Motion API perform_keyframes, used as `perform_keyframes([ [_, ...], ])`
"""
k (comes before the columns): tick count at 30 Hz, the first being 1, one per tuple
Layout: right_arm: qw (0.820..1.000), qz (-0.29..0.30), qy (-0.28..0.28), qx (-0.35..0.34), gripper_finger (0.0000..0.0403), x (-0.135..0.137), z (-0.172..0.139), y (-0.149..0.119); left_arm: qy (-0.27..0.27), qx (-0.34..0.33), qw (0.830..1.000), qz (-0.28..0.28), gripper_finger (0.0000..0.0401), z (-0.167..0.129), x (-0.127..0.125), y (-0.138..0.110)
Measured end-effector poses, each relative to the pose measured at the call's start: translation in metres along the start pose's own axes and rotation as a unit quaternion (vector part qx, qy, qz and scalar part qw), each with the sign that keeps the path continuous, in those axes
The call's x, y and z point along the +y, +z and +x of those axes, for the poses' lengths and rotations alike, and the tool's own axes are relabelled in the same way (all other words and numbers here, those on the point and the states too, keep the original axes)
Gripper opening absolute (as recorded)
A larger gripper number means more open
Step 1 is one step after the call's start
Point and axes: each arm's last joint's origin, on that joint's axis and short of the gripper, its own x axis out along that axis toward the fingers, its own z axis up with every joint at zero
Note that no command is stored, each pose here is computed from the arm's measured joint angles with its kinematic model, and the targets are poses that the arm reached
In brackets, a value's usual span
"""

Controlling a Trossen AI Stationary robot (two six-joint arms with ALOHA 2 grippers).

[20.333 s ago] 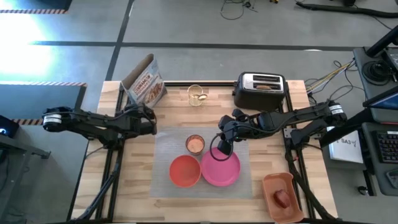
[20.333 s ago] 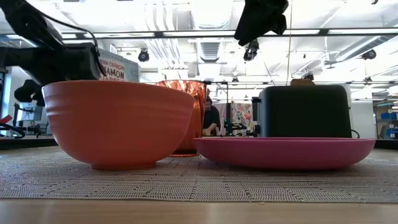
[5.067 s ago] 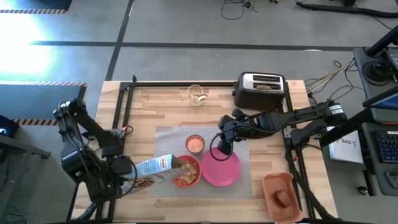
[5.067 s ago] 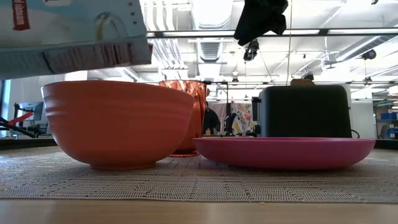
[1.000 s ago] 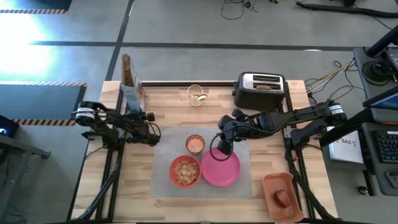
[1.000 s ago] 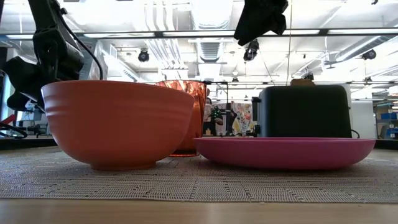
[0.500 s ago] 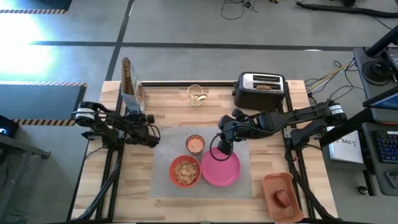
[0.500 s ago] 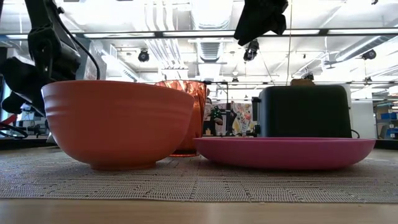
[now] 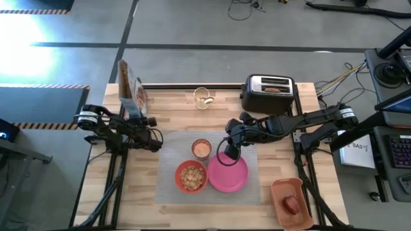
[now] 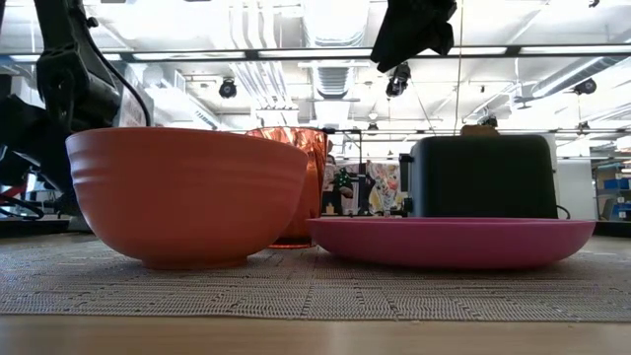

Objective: Arrange a breakfast setting
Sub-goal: Pour the cereal from the blue cereal box into the orange bowl

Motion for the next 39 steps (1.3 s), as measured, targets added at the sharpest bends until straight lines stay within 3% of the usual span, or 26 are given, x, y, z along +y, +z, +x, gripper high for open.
perform_keyframes([
  [9,1.000,0.000,0.000,-0.001,0.0123,0.000,0.000,0.000,0.004,0.026,1.000,-0.008,0.0187,-0.005,-0.006,0.000],
  [28,1.000,0.001,0.001,-0.002,0.0123,0.000,0.000,0.000,0.015,0.104,0.994,0.025,0.0191,-0.028,-0.017,0.003],
  [39,1.000,0.002,0.002,-0.004,0.0123,0.001,0.000,0.001,0.043,0.028,0.998,0.029,0.0189,-0.007,-0.015,0.018],
])
